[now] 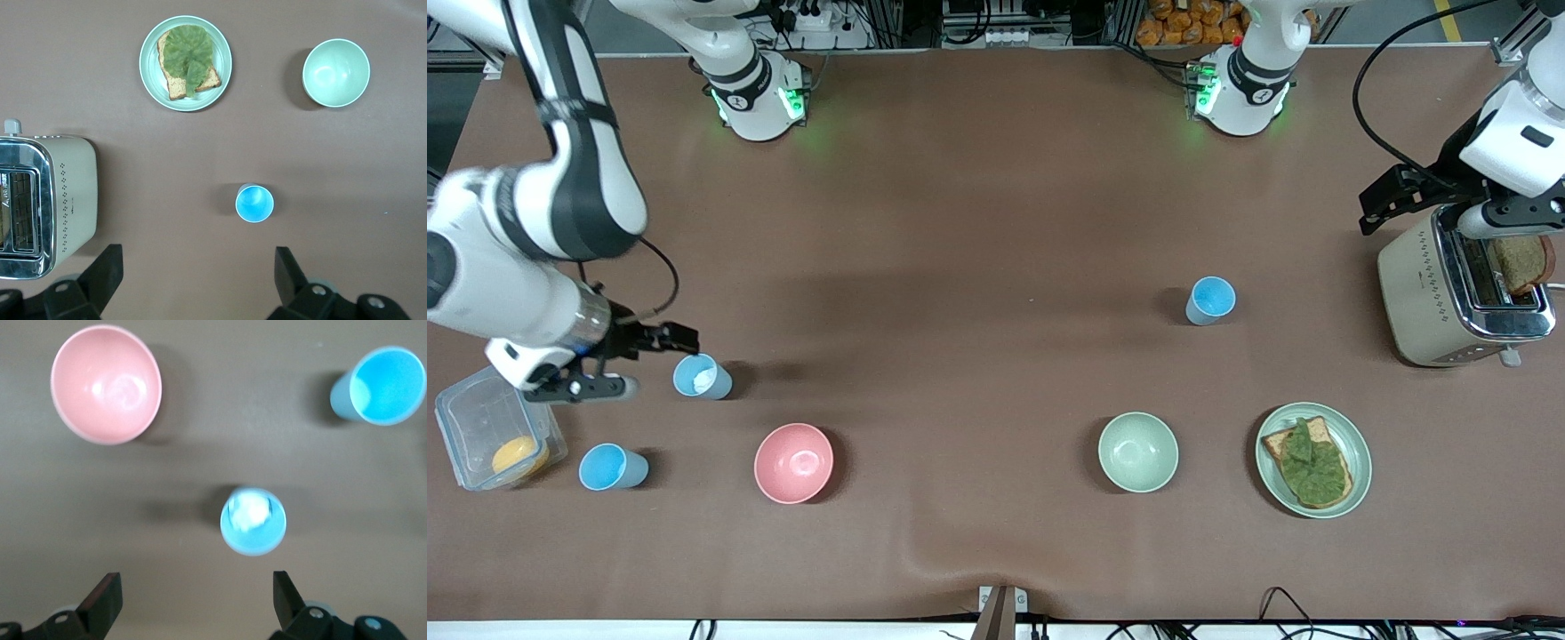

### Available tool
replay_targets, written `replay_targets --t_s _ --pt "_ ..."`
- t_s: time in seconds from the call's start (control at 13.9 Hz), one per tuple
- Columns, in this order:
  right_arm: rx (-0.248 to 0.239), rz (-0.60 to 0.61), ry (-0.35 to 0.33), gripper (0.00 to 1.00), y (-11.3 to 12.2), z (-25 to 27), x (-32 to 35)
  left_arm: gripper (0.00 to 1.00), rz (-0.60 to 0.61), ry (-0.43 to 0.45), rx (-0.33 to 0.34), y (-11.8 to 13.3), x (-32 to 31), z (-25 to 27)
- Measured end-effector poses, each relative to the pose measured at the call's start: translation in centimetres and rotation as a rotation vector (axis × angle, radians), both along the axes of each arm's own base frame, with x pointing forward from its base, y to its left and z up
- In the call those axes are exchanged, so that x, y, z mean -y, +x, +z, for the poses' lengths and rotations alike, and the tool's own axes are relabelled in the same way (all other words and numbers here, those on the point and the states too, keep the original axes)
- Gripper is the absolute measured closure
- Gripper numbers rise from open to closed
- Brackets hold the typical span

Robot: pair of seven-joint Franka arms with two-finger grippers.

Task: Stack blue cups with both arms
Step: 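Reach the right gripper down to the blue cup holding white tissue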

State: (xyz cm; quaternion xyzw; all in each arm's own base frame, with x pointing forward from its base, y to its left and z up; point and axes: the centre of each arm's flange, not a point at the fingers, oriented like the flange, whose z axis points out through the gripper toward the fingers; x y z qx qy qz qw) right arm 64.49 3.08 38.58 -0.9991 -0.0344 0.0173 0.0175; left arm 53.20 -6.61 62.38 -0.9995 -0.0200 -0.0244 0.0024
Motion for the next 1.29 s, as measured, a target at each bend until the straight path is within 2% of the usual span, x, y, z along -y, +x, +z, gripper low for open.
replay_targets --t_s 0.22,0.58,1.29 --pt "0.027 0.048 -0.009 0.0 1.4 -5.5 0.3 0.0 0.0 0.0 0.0 0.0 0.1 0.0" --pt "-0.054 0.081 -0.048 0.0 1.3 -13.3 0.7 0.0 0.002 0.0 0.0 0.0 0.0 0.0" --pt "-0.118 0.094 -0.052 0.01 0.6 -13.9 0.5 0.0 -0.005 0.0 0.001 0.0 0.4 0.0"
